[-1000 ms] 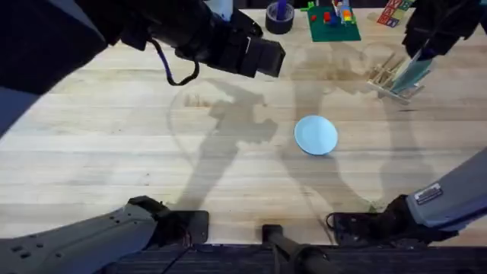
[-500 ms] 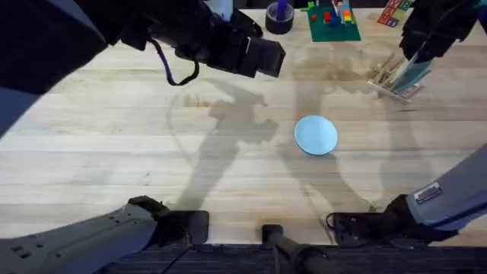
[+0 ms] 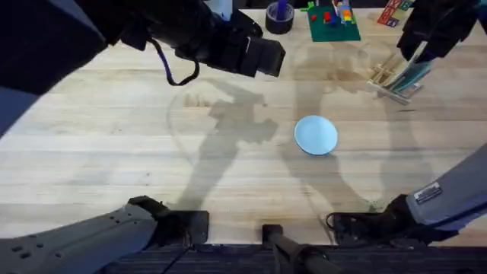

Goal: Pick up the plates from the table one by one and place each into a slot on the dish rack.

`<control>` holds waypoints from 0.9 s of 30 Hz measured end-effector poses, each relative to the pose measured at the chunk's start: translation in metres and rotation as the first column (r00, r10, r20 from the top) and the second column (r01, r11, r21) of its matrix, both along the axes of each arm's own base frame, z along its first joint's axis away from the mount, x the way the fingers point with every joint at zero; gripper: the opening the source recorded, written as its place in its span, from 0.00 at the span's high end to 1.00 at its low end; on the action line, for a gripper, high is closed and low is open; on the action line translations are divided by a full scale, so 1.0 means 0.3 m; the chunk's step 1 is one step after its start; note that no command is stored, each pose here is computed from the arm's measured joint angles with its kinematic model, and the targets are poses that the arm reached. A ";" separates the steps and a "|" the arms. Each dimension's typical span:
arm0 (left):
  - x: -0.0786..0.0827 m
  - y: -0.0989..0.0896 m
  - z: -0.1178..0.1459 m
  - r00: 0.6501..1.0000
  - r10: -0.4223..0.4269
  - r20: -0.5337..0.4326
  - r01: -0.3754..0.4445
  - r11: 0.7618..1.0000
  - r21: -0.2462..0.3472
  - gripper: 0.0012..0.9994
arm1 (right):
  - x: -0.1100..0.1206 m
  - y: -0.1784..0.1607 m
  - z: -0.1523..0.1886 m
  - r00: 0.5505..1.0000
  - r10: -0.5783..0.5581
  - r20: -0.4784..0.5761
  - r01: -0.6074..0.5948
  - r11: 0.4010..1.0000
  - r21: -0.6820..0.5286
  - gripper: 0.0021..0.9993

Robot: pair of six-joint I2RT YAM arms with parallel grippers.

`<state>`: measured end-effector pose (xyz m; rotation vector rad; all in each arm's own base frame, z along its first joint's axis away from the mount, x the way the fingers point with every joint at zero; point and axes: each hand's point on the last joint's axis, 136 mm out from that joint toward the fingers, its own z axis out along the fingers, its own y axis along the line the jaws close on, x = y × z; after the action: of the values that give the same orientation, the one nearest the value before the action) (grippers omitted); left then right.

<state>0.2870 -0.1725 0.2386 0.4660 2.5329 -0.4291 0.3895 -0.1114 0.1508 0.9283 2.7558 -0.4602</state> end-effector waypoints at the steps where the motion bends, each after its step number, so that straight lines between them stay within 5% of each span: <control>1: 0.000 0.000 0.000 1.000 0.000 0.000 0.000 1.000 0.000 0.01 | -0.001 0.000 0.000 1.000 0.000 -0.001 0.000 1.000 0.000 0.86; 21: 0.000 0.000 0.000 1.000 0.001 0.000 -0.001 1.000 0.000 0.01 | -0.018 0.005 0.079 1.000 0.002 -0.001 -0.002 1.000 0.001 0.85; 25: 0.000 0.000 0.000 1.000 0.001 0.000 -0.001 1.000 0.000 0.01 | -0.027 0.007 0.191 0.997 0.001 0.071 -0.001 1.000 -0.009 0.67; 27: 0.000 0.000 0.000 1.000 0.001 0.000 -0.001 1.000 0.000 0.01 | -0.042 0.011 0.263 0.993 0.003 0.121 -0.001 1.000 -0.015 0.38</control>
<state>0.2870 -0.1725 0.2387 0.4650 2.5331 -0.4294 0.3770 -0.1081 0.2297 0.9187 2.6406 -0.4103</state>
